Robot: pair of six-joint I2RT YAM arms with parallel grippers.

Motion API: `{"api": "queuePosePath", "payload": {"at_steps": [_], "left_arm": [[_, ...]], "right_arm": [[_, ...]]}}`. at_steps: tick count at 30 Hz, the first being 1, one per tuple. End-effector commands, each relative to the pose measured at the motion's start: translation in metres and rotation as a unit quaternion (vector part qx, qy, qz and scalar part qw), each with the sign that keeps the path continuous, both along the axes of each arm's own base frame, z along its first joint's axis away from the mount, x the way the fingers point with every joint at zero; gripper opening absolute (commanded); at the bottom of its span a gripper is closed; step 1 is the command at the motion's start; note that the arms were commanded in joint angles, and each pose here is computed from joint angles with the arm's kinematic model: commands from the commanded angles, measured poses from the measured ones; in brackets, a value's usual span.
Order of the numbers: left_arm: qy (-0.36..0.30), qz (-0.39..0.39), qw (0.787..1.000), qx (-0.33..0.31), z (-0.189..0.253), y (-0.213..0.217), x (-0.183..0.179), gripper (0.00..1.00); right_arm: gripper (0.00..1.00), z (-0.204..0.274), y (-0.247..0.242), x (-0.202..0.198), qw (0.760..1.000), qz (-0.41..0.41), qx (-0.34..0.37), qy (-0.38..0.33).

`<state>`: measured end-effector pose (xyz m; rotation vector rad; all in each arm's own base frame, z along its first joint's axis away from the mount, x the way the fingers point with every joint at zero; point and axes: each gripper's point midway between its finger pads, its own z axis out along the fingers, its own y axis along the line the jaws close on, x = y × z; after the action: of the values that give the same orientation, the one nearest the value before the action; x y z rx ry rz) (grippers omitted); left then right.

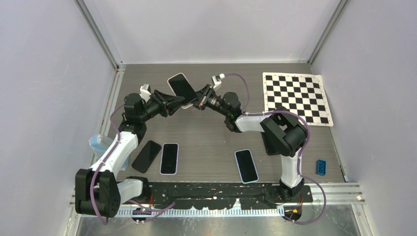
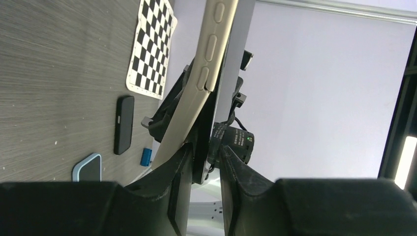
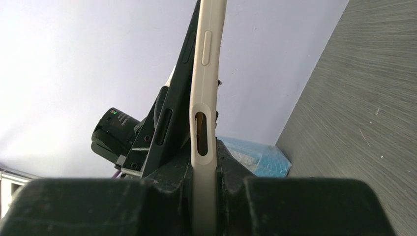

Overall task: Take the phone out of the phone case
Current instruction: Remove the phone case from the phone.

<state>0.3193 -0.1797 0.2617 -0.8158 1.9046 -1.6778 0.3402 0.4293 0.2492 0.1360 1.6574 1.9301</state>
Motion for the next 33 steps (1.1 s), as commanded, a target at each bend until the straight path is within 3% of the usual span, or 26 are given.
{"api": "queuePosePath", "payload": {"at_steps": [1,11,15,20,25,33], "left_arm": [[-0.006,-0.001,1.000,-0.021,0.004,-0.002,0.004,0.28],[-0.076,-0.001,0.997,-0.010,0.021,-0.001,0.003,0.20],[-0.098,-0.006,0.995,-0.001,0.022,-0.002,0.002,0.00],[-0.143,-0.016,0.989,0.022,0.031,-0.002,-0.002,0.00],[-0.163,-0.037,0.986,0.023,0.043,-0.006,-0.013,0.00],[-0.139,-0.081,0.987,-0.031,0.061,-0.013,-0.035,0.00]], "right_arm": [[0.01,0.065,0.011,-0.036,0.992,0.052,0.065,-0.095],[0.01,0.066,0.011,-0.040,0.992,0.050,0.050,-0.100],[0.01,0.057,0.010,-0.036,0.995,0.034,0.029,-0.090],[0.01,0.045,0.004,-0.024,0.998,0.014,-0.002,-0.068],[0.01,0.050,-0.012,-0.008,0.998,-0.010,0.013,-0.059],[0.01,0.020,-0.030,0.014,0.984,-0.084,-0.134,-0.080]]}}
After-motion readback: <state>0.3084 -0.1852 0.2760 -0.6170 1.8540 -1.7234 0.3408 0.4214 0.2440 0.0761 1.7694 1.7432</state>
